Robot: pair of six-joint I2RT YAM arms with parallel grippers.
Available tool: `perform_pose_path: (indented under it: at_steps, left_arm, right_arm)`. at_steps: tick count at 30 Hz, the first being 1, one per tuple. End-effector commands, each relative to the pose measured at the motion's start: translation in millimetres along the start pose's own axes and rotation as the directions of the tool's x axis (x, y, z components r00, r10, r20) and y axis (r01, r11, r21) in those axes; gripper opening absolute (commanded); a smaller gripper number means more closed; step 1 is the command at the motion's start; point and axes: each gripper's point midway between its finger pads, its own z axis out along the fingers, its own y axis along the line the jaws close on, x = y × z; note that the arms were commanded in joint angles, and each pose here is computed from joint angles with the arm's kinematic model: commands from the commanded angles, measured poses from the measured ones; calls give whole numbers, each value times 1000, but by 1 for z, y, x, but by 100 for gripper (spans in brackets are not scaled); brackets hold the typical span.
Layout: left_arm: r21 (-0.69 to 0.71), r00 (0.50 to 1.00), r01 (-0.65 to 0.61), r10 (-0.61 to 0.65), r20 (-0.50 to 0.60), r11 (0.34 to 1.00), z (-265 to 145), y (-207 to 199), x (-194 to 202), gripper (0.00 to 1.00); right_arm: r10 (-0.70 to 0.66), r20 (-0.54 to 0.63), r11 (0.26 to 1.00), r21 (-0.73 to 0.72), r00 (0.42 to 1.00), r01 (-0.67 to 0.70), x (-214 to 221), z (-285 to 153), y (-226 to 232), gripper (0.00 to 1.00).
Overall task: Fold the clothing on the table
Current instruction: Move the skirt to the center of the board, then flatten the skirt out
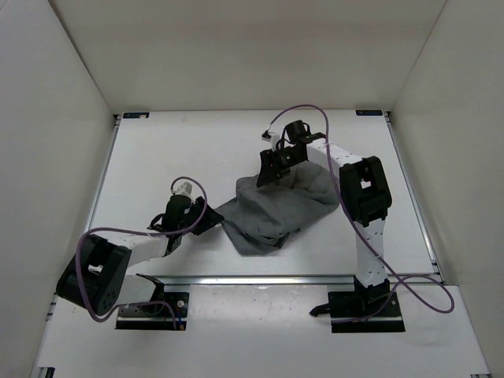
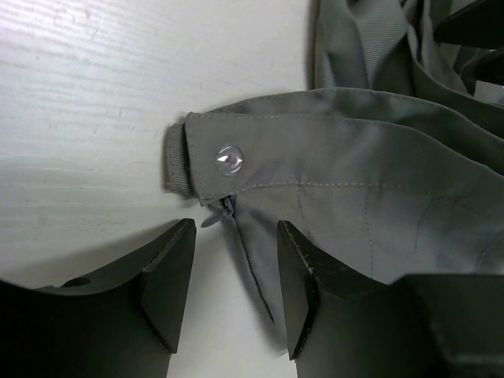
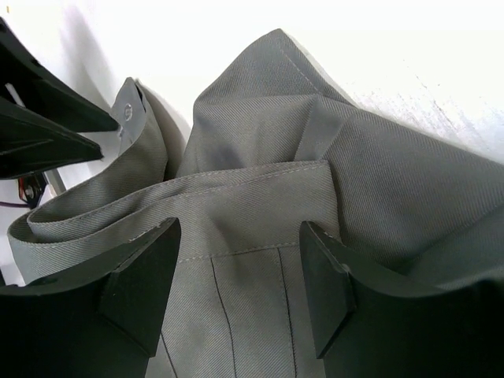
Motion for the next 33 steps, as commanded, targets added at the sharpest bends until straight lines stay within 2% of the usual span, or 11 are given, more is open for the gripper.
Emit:
perform_pose_path:
  at_steps: [1, 6, 10, 16, 17, 18, 23, 29, 32, 33]
  left_arm:
    - [33, 998, 68, -68, 8, 997, 6, -8, 2, 59]
    - [-16, 993, 114, -114, -4, 993, 17, 0, 7, 61]
    - [-29, 977, 212, -213, -24, 977, 26, 5, 12, 60]
    - [-24, 958, 272, -273, -86, 962, 37, 7, 23, 21]
    - [-30, 956, 277, -279, -95, 960, 42, 9, 26, 2]
    - [-3, 955, 279, -278, -106, 960, 42, 4, 25, 0]
    - [59, 964, 259, -254, -83, 964, 41, -8, 8, 0]
    - [-5, 991, 133, -133, 29, 991, 19, -8, -28, 0]
    - [-27, 995, 91, -90, 41, 995, 12, -6, -37, 0]
    - [-20, 995, 86, -85, 45, 996, 11, -7, -40, 3]
  right_arm:
    - [-52, 50, 999, -1, 997, 52, -17, -7, 9, 60]
    - [-49, 50, 999, 8, 998, 49, -17, -8, 6, 60]
    - [-51, 62, 999, 1, 997, 51, -19, -9, 8, 60]
    - [-55, 81, 998, 7, 995, 55, -22, -14, 6, 60]
    - [-44, 71, 999, 5, 997, 44, -18, -13, 5, 60]
    - [-45, 73, 999, 7, 996, 44, -18, -13, 2, 60]
    - [-41, 74, 999, 30, 996, 39, -17, -18, -1, 60]
    - [-41, 86, 999, 38, 995, 38, -18, -20, -2, 60]
    - [-31, 85, 999, 24, 996, 29, -17, -19, 2, 60]
    - [-27, 87, 999, 26, 996, 25, -17, -18, 1, 60]
